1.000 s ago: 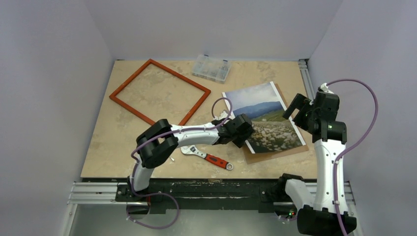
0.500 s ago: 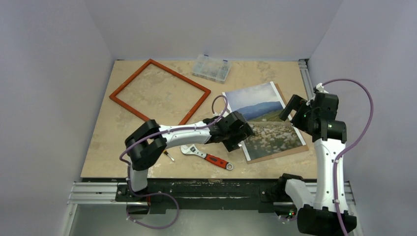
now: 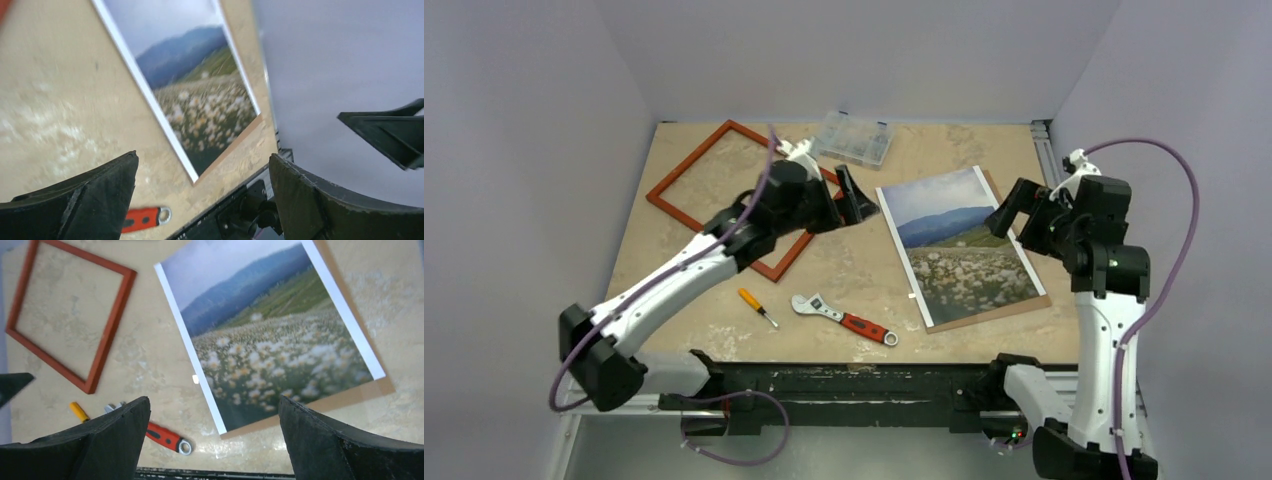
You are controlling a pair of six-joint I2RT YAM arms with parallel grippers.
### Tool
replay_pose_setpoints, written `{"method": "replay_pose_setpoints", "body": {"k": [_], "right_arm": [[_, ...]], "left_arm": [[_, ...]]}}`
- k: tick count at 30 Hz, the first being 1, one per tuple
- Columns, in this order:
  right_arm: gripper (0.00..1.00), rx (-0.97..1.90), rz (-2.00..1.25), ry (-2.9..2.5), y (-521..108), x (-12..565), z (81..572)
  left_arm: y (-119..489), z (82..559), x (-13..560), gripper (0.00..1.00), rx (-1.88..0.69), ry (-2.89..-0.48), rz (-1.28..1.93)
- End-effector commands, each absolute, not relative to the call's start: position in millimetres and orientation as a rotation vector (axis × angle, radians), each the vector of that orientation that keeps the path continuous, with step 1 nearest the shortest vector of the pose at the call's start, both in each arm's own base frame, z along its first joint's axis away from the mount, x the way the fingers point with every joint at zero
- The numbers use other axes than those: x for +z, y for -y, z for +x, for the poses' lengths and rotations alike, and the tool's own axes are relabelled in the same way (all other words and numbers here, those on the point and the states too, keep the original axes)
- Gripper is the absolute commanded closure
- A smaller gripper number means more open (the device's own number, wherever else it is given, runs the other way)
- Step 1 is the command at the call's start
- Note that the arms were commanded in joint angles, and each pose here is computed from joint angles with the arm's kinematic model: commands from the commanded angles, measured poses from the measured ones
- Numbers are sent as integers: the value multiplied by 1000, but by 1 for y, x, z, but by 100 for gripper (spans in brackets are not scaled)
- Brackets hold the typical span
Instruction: Take the photo out of the frame
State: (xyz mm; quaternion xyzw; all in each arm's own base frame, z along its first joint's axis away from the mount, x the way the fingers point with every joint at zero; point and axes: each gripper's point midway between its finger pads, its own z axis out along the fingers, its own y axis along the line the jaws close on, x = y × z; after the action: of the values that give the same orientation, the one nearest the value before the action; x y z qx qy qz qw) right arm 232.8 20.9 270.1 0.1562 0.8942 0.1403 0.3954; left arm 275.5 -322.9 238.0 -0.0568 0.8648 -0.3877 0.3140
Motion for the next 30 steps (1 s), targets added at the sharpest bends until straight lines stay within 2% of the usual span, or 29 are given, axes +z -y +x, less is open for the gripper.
{"method": "replay_pose_setpoints", "body": {"k": [1,4,7,12,23,30], "right_arm": [[2,388,239,-2036,-32,354,224],[2,387,185,-1866,-35,411,214],[2,333,174,-1725,-30,457,198],[1,274,156,-1541,-24,502,173],[1,181,234,-1252,-7,544,111],[1,205,256,-1283,-8,536,115]], "left_arm": [[269,290,344,0,-929,-1956,99],[239,289,402,0,-874,-1799,177],[205,282,451,0,-694,-1697,232],[159,248,508,0,-583,-1494,230],[106,215,540,0,-487,-1338,112],[114,213,540,0,-541,-1344,123]]}}
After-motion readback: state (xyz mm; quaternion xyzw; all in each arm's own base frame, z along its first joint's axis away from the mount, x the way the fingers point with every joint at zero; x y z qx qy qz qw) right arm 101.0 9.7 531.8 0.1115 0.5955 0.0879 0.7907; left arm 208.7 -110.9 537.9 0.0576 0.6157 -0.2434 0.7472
